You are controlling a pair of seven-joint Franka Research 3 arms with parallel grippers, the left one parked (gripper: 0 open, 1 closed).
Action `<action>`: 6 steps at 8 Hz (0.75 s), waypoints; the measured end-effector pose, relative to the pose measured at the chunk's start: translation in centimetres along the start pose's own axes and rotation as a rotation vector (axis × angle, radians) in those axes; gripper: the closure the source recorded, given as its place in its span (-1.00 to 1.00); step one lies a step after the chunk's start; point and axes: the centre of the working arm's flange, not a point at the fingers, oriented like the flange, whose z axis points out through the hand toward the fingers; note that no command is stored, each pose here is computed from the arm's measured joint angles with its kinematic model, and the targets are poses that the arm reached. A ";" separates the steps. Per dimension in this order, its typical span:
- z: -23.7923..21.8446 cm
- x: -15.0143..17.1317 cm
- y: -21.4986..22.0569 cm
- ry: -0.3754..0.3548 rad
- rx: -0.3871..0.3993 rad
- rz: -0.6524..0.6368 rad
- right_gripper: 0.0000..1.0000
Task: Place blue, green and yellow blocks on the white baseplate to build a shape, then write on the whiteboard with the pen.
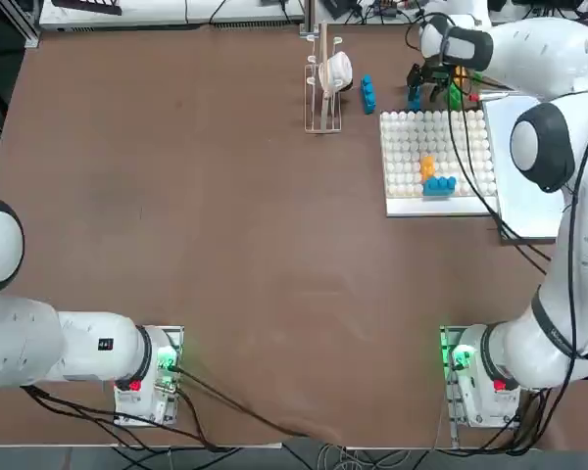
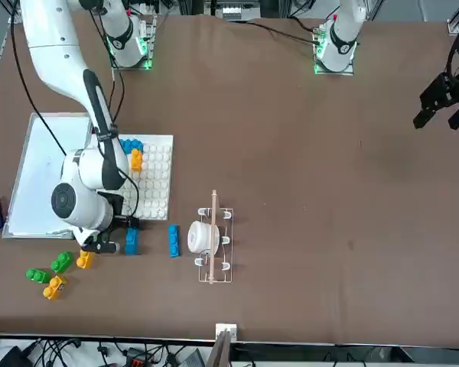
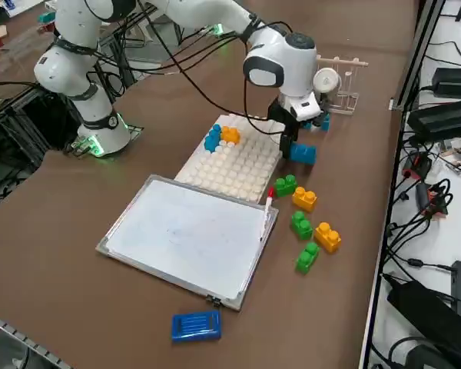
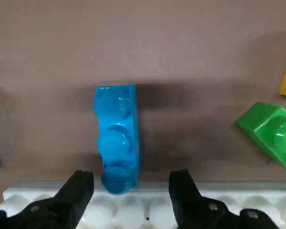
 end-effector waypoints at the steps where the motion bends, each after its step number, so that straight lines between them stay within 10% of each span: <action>1: -0.2 0.4 -0.1 0.008 0.001 -0.001 -0.94; 6: 0.4 2.0 -0.8 0.030 0.002 -0.011 -0.93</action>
